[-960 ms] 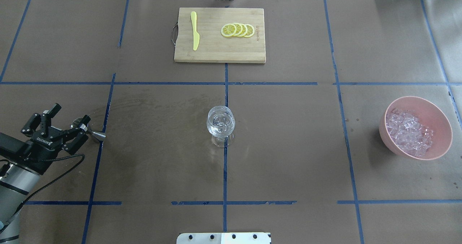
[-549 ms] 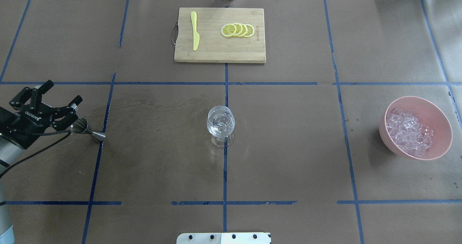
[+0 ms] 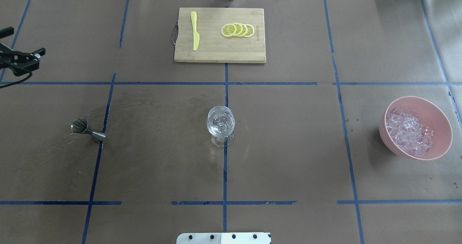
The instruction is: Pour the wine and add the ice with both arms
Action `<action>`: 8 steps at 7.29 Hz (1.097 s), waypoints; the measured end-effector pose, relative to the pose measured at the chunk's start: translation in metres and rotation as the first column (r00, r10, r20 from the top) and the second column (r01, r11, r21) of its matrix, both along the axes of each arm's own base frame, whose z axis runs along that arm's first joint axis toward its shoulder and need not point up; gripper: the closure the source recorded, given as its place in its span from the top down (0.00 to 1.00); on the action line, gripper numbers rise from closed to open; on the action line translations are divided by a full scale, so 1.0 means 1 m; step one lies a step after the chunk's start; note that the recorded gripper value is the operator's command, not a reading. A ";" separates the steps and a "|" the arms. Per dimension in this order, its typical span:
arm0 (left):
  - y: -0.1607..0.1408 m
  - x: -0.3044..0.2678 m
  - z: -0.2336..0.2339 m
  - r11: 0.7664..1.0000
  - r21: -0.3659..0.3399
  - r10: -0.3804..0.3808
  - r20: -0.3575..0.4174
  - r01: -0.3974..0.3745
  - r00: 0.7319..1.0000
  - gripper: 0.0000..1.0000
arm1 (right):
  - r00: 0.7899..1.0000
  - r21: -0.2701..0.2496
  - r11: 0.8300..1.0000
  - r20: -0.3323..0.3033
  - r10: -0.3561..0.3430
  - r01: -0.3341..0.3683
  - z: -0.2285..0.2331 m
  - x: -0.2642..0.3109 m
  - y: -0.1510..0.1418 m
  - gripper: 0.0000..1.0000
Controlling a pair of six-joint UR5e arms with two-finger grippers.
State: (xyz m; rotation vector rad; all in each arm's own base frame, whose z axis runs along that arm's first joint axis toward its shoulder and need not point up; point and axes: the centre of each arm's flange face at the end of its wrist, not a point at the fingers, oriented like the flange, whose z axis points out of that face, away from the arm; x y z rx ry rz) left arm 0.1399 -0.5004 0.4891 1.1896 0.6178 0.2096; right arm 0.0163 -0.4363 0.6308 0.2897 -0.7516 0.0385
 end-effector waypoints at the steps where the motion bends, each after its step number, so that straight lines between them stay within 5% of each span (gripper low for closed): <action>1: -0.026 -0.040 -0.003 0.996 -0.087 0.033 0.045 -0.029 0.998 1.00 | 1.000 0.000 1.000 0.000 0.000 0.000 0.000 0.000 0.000 1.00; 3: -0.068 -0.126 -0.009 0.963 -0.268 0.061 0.126 -0.026 0.990 1.00 | 1.000 -0.002 1.000 0.000 0.000 0.000 0.001 0.000 0.000 1.00; 4: -0.079 -0.152 0.002 0.916 -0.401 0.074 0.153 -0.006 0.985 1.00 | 1.000 -0.004 1.000 0.000 0.000 0.000 0.002 0.000 0.001 1.00; 6: -0.079 -0.171 0.039 0.759 -0.652 0.156 0.187 0.004 0.970 1.00 | 1.000 -0.005 1.000 0.001 -0.001 0.001 0.002 0.000 0.001 1.00; 7: -0.069 -0.177 0.060 0.663 -0.748 0.199 0.147 -0.023 0.969 1.00 | 1.000 -0.003 1.000 0.002 -0.001 0.001 0.001 0.000 0.001 1.00; 8: -0.043 -0.182 0.088 0.572 -0.812 0.226 0.021 -0.115 0.974 1.00 | 1.000 0.001 1.000 0.004 -0.001 0.001 -0.002 0.000 0.000 1.00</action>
